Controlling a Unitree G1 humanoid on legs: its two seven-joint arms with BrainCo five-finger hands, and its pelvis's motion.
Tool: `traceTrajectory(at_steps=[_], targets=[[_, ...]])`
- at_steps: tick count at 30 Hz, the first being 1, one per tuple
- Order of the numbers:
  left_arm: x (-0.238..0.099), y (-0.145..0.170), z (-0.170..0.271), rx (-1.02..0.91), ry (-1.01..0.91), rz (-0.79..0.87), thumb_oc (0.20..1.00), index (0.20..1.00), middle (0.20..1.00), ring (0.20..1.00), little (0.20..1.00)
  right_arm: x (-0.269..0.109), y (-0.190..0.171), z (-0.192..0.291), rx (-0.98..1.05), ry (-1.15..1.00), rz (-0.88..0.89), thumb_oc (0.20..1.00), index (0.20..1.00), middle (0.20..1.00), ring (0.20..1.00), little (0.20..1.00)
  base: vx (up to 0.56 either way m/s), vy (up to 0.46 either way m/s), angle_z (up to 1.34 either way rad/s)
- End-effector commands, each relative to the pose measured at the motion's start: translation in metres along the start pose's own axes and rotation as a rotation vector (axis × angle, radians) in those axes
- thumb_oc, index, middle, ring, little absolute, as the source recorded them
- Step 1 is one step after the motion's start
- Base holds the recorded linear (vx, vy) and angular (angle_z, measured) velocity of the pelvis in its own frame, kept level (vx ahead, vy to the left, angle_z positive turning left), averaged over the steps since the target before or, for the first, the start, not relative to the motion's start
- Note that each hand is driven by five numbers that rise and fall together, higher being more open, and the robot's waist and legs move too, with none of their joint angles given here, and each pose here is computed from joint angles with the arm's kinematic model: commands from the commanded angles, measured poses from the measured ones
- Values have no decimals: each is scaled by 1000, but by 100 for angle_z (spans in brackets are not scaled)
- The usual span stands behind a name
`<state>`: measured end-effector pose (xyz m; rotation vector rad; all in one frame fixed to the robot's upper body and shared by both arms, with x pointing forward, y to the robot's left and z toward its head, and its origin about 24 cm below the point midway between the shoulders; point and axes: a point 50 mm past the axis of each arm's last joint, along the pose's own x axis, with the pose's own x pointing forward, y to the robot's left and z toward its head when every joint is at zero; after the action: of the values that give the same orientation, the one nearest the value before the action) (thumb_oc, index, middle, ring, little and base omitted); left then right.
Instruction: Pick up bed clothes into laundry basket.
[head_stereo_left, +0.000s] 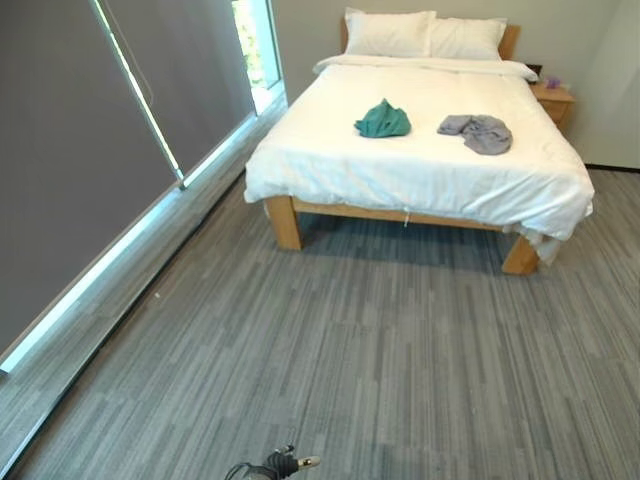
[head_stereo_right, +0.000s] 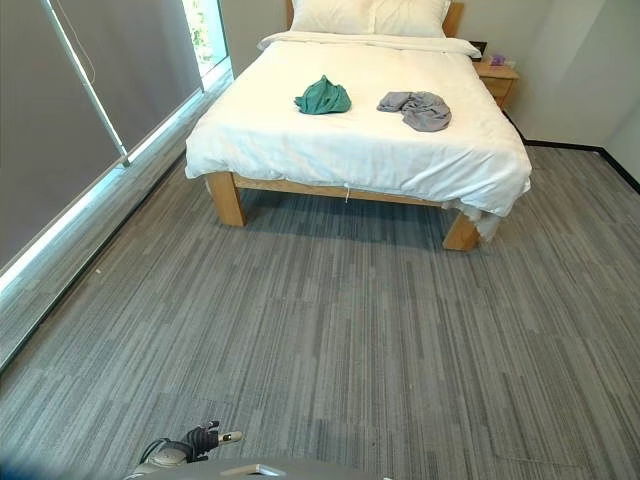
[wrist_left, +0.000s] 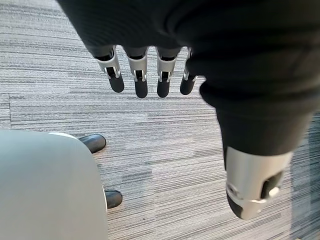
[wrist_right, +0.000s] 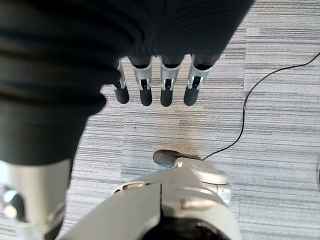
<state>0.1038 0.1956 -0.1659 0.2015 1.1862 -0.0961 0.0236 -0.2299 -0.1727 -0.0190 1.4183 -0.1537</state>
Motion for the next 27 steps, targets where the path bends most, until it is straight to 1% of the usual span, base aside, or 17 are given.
traceTrajectory(at_steps=[1,4,6,7,9,10,12,13,14,17,20,21,22,24,26,27], targets=[[2,-2,3,45,28,-15,1000,1000,1000,1000,1000,0,-5,8,33,9,-10,1000,1000,1000,1000,1000,0,0,0],[1,-2,0,52,47,-16,1000,1000,1000,1000,1000,0,-7,6,21,19,-16,1000,1000,1000,1000,1000,0,0,0],[2,-1,3,72,46,-7,1000,1000,1000,1000,1000,0,-11,14,82,-7,-31,1000,1000,1000,1000,1000,0,0,0],[2,-1,3,72,46,-7,1000,1000,1000,1000,1000,0,-11,14,83,-8,-31,1000,1000,1000,1000,1000,0,0,0],[4,4,22,163,1,33,1000,1000,1000,1000,1000,1,-4,41,121,-102,-13,1000,1000,1000,1000,1000,14,10,-3],[4,4,22,163,1,33,1000,1000,1000,1000,1000,1,-4,41,121,-102,-13,1000,1000,1000,1000,1000,9,11,-9],[5,11,45,190,-69,58,1000,1000,1000,1000,1000,-1,-3,72,109,-210,-6,1000,1000,1000,1000,1000,1,9,-12],[5,14,58,186,-112,69,1000,1000,1000,1000,1000,-3,-3,88,114,-271,1,1000,1000,1000,1000,1000,-41,11,-8],[0,26,103,159,-274,116,1000,1000,1000,1000,1000,-21,4,144,119,-528,50,1000,1000,1000,1000,1000,-52,10,-7],[-15,36,150,134,-476,142,1000,1000,1000,1000,1000,-52,4,183,117,-764,95,1000,1000,1000,1000,1000,-41,6,-4],[-45,43,194,12,-736,131,1000,1000,1000,1000,1000,-85,-1,206,152,-970,100,1000,1000,1000,1000,1000,-16,10,-5],[-45,43,193,12,-734,131,1000,1000,1000,1000,1000,-85,-1,205,151,-968,99,1000,1000,1000,1000,1000,0,0,0],[-60,45,203,-24,-838,125,1000,1000,1000,1000,1000,-95,-2,209,135,-1033,69,1000,1000,1000,1000,1000,0,12,3],[-66,46,206,-40,-874,123,1000,1000,1000,1000,1000,-99,-1,212,111,-1055,59,1000,1000,1000,1000,1000,0,0,0],[-86,50,210,-128,-989,90,1000,1000,1000,1000,1000,-123,-2,217,23,-1168,28,1000,1000,1000,1000,1000,0,0,0],[-90,50,210,-146,-1016,91,1000,1000,1000,1000,1000,-127,0,217,57,-1196,34,1000,1000,1000,1000,1000,31,17,1]])
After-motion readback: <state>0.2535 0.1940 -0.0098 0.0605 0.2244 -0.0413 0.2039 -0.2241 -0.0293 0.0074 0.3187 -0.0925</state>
